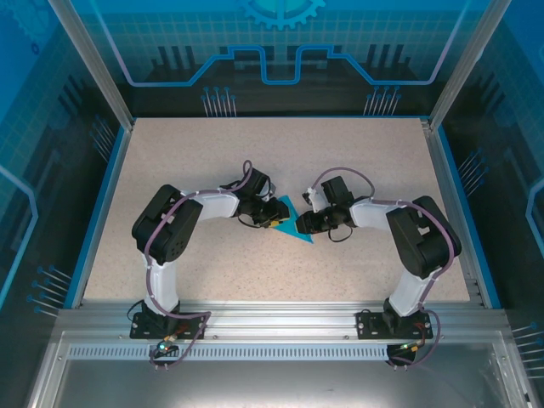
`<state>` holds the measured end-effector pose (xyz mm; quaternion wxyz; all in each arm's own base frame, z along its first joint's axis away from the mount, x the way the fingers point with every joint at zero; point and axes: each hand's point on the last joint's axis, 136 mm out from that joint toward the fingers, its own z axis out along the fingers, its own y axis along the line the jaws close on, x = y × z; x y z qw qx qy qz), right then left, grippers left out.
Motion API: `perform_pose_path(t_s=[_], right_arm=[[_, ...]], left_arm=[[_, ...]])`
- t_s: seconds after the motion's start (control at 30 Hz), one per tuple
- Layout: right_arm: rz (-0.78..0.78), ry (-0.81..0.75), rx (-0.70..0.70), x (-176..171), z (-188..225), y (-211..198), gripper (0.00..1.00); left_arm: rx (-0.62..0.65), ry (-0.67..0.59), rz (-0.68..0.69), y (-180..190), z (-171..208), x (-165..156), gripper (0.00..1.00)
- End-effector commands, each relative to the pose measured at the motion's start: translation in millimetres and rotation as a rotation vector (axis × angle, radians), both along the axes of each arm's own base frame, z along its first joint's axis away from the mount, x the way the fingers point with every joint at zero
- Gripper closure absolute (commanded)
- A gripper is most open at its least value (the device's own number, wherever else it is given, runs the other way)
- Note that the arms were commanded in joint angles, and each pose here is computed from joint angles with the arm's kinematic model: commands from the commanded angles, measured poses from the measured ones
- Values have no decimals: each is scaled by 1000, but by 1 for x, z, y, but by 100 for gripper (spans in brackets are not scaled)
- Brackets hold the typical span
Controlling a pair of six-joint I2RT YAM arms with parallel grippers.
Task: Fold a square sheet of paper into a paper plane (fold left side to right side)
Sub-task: Fourth fold the wing at the center of the table.
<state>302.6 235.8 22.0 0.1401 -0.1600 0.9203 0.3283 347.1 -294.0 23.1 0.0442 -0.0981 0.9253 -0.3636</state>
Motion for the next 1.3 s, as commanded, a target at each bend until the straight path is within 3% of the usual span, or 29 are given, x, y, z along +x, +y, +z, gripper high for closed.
perform_pose_path(t_s=[0.0, 0.4, 1.1, 1.27], right_arm=[[19, 30, 36, 0, 3, 4, 78], [29, 70, 112, 5, 8, 14, 88], [9, 80, 105, 16, 9, 3, 79], [28, 99, 124, 15, 8, 6, 87]], left_arm=[[21, 23, -4, -1, -4, -3, 65], [26, 17, -5, 1, -4, -4, 56], [61, 39, 4, 5, -15, -6, 54], [64, 40, 4, 6, -15, -6, 54]])
